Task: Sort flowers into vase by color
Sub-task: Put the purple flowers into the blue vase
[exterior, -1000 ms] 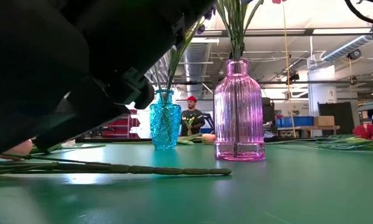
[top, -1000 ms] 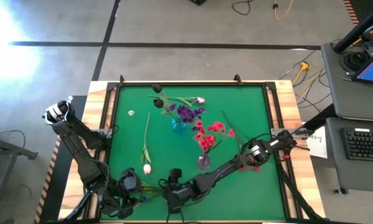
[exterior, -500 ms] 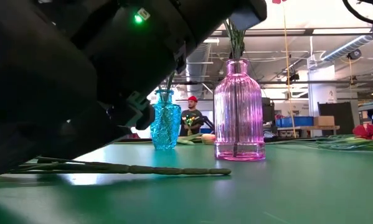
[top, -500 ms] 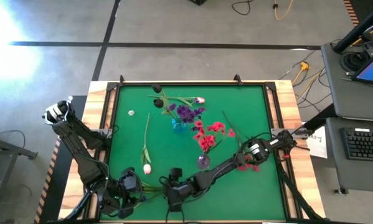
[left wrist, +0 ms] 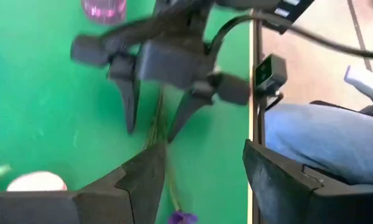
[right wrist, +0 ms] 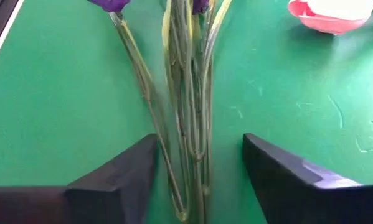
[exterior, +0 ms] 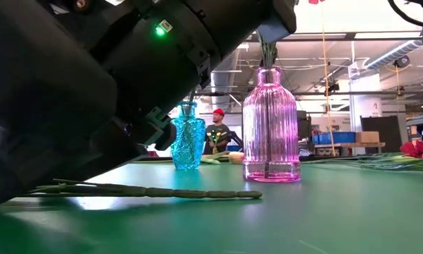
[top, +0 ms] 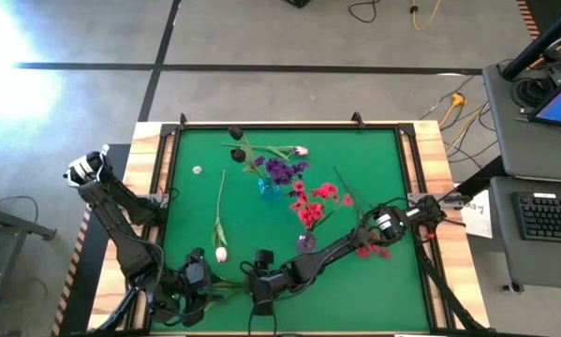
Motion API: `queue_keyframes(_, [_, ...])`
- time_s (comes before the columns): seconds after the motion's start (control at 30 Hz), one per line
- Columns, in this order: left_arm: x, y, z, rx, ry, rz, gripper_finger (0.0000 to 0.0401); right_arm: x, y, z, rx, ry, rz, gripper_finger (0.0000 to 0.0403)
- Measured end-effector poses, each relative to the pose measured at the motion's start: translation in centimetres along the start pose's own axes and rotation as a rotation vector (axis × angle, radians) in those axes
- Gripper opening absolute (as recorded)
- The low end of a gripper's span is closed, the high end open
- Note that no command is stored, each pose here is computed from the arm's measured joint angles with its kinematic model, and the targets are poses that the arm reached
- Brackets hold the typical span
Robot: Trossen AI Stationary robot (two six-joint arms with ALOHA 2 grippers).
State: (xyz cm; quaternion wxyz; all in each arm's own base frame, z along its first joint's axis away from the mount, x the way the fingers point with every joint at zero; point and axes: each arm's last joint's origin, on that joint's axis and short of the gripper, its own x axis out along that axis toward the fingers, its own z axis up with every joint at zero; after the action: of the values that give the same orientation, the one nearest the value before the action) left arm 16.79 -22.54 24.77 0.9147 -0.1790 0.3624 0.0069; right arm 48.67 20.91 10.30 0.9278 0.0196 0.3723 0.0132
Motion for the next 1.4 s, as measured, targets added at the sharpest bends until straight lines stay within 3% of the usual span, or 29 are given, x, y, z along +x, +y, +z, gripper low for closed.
queue_keyframes(0.3, [-0.7,-0.8,1.3,0.109,-0.106,0.018,0.0203,0.2,-0.4,0.1,0.001,0.007,0.017,0.0082])
queue_keyframes(0.5, [-0.8,-0.7,1.6,0.150,-0.179,0.071,0.0203,0.1,-0.3,0.3,-0.021,0.002,0.021,0.0018])
queue_keyframes(0.77, [-0.9,-0.6,1.9,0.198,-0.268,0.140,0.0203,-1.4,0.7,1.2,-0.066,0.000,0.048,0.0017])
queue_keyframes(1.4, [-2.2,-1.8,3.8,0.290,-0.337,0.159,0.0203,-12.3,4.6,3.0,-0.189,0.130,0.081,0.0018])
